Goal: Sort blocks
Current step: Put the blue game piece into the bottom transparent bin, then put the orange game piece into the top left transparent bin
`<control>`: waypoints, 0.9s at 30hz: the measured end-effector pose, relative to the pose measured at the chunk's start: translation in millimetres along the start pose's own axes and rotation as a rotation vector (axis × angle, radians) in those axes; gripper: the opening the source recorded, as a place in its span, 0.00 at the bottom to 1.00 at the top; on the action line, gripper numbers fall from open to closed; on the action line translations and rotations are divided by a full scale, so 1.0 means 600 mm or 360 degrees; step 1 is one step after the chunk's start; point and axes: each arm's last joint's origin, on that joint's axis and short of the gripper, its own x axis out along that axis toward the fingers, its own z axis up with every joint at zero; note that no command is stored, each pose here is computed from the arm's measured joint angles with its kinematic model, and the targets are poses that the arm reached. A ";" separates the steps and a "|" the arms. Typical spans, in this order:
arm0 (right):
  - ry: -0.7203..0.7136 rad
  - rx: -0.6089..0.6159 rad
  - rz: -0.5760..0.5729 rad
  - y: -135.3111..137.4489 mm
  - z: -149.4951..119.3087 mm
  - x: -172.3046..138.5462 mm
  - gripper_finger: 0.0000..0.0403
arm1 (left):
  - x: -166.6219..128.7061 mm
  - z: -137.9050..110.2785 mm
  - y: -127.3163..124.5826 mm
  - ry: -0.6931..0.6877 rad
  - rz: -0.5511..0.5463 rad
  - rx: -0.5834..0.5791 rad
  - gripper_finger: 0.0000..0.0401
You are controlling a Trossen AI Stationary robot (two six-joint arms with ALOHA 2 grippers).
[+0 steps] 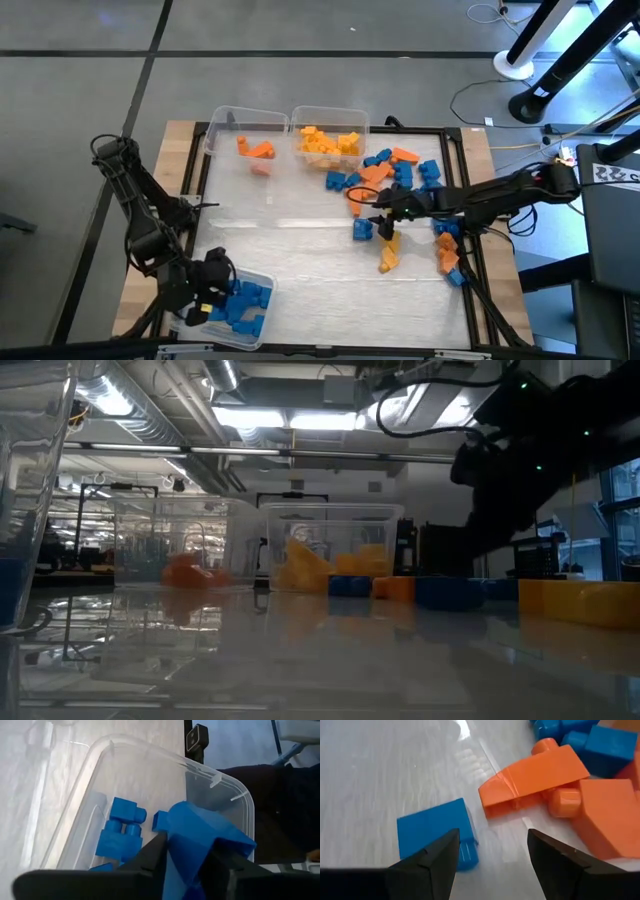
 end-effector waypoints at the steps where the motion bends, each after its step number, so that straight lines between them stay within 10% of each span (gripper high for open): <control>1: -0.0003 0.0026 0.0000 0.000 0.000 0.004 0.58 | 0.000 0.001 0.000 -0.0003 0.0001 -0.0004 0.25; 27: -0.0062 0.0464 -0.0046 -0.025 0.008 0.041 0.58 | 0.000 0.001 0.000 -0.0005 0.0001 0.0068 0.39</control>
